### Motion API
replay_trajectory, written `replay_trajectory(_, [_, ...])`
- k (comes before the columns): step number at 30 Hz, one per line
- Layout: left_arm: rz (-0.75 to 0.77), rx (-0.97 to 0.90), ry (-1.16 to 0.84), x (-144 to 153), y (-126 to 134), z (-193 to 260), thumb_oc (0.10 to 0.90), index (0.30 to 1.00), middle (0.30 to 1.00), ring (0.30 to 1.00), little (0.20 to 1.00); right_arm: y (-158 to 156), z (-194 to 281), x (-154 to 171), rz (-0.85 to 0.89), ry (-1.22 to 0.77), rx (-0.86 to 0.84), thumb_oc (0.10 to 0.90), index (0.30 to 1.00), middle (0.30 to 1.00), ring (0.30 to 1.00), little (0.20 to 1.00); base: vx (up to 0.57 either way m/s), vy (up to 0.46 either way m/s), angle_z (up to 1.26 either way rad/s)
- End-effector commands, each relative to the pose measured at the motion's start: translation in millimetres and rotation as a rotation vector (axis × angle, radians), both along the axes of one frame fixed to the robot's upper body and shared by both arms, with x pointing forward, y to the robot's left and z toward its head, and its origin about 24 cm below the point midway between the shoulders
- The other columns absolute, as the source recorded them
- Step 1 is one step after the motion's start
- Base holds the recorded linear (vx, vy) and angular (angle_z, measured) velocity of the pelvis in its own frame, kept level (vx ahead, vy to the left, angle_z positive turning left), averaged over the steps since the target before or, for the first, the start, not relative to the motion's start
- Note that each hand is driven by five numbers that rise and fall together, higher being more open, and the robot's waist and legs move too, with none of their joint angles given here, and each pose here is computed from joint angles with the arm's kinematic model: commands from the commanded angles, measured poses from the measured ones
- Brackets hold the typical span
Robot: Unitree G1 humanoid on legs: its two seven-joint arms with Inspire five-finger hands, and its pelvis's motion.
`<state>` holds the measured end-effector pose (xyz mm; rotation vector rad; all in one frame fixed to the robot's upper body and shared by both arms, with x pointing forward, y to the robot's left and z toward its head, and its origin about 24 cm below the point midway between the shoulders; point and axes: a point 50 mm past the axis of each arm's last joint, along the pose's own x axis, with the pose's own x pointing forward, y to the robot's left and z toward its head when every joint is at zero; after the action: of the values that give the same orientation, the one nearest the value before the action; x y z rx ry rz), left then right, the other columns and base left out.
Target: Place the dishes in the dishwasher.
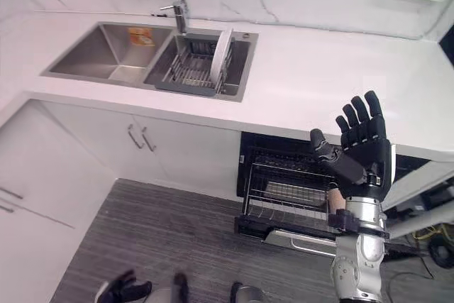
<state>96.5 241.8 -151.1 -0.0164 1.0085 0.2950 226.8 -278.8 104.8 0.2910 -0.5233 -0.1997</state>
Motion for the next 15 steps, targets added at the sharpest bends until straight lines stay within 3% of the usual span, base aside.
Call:
replay_trajectory(1, [-0.167, -0.054, 0.125, -9.0, -8.0, -6.1, 0.800, 0.900, 0.900, 0.900, 0.900, 2.5, 58.0, 5.5, 0.017, -0.240, -0.099, 0.800, 0.900, 0.900, 0.900, 0.900, 0.32, 0.394, -0.83])
replay_trajectory(3, [-0.134, -0.113, 0.221, -28.0, -16.9, -14.2, 0.800, 0.900, 0.900, 0.900, 0.900, 8.6, 63.6, 9.3, 0.044, -0.263, -0.067, 0.800, 0.900, 0.900, 0.900, 0.900, 0.23, 0.353, -0.92])
replay_trajectory(9, [-0.078, -0.135, 0.280, -29.0, -13.9, -15.4, 0.800, 0.900, 0.900, 0.900, 0.900, 18.5, 63.2, 12.4, 0.086, -0.275, -0.042, 0.800, 0.900, 0.900, 0.900, 0.900, 0.09, 0.120, -0.34])
replay_trajectory(15, [-0.044, -0.144, 0.270, -26.0, -14.4, -14.4, 0.800, 0.900, 0.900, 0.900, 0.900, 24.4, 62.4, 15.9, 0.156, -0.289, -0.050, 0.800, 0.900, 0.900, 0.900, 0.900, 0.06, -0.093, -0.65])
